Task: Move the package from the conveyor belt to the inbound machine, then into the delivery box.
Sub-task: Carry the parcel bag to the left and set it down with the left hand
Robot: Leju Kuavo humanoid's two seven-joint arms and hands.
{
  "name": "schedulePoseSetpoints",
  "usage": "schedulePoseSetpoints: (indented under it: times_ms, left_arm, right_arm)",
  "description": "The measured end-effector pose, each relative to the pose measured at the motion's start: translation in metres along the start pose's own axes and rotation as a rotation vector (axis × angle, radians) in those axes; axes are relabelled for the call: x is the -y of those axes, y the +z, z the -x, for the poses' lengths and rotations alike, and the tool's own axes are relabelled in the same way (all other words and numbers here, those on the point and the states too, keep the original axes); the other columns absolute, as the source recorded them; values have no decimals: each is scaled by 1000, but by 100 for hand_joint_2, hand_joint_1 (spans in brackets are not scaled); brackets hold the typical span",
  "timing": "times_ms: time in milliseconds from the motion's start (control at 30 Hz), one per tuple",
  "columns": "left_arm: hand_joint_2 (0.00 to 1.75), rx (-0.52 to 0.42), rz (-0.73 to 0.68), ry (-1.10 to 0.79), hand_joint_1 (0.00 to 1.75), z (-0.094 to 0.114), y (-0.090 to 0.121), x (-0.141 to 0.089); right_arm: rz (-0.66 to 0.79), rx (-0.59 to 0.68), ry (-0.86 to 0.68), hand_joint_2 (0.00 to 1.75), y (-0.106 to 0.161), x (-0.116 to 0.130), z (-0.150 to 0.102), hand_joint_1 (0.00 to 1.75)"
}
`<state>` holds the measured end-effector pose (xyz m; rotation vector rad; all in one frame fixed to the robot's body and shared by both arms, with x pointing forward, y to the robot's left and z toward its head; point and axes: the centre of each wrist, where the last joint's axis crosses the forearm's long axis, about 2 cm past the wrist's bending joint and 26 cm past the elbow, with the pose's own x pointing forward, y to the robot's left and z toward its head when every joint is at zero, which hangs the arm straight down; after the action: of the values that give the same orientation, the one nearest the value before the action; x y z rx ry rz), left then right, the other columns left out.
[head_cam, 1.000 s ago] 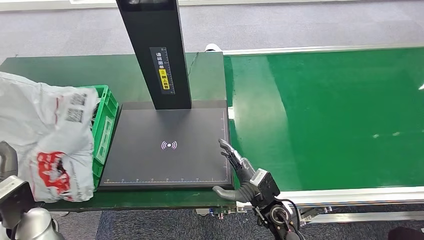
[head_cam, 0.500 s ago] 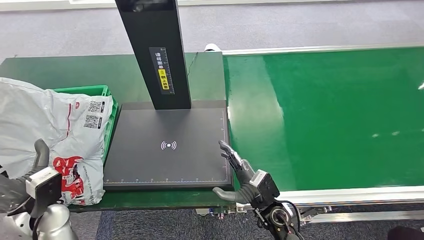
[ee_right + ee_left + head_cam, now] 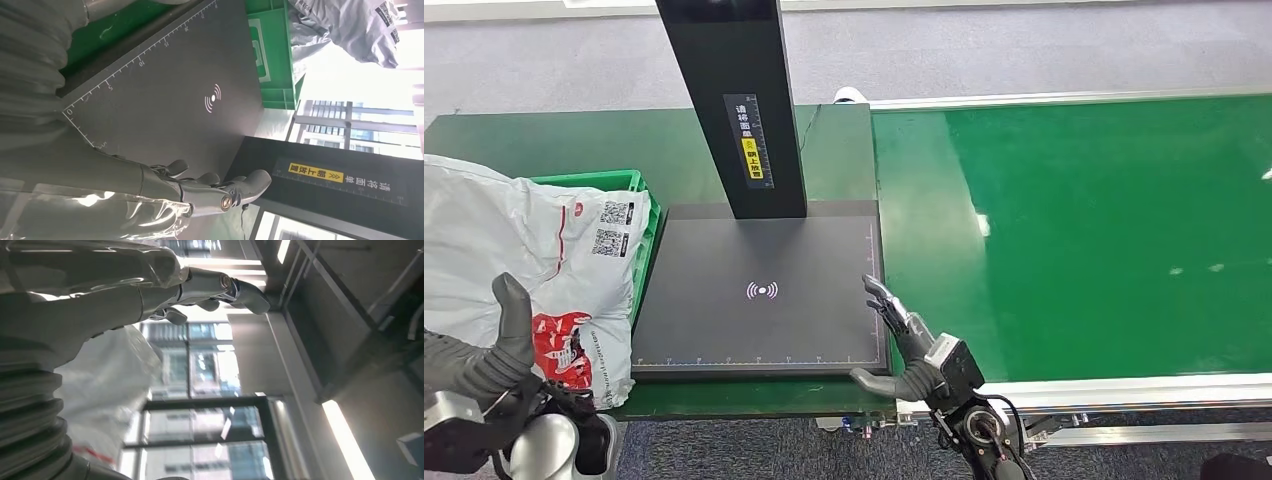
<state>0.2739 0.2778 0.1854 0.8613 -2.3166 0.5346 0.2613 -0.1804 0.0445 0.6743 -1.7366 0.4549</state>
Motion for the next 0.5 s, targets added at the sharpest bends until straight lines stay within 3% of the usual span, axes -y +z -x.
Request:
schedulePoseSetpoints:
  times_ms: [267,500]
  left_arm:
    - [175,83,68,206,0,-39,-5,12]
    - [175,153,220,388,0,-67,-3,20]
  right_arm:
    - [-5,-1,1,175,-2,2,0,0]
    - [-14,-5,-2,175,-2,3,1,0]
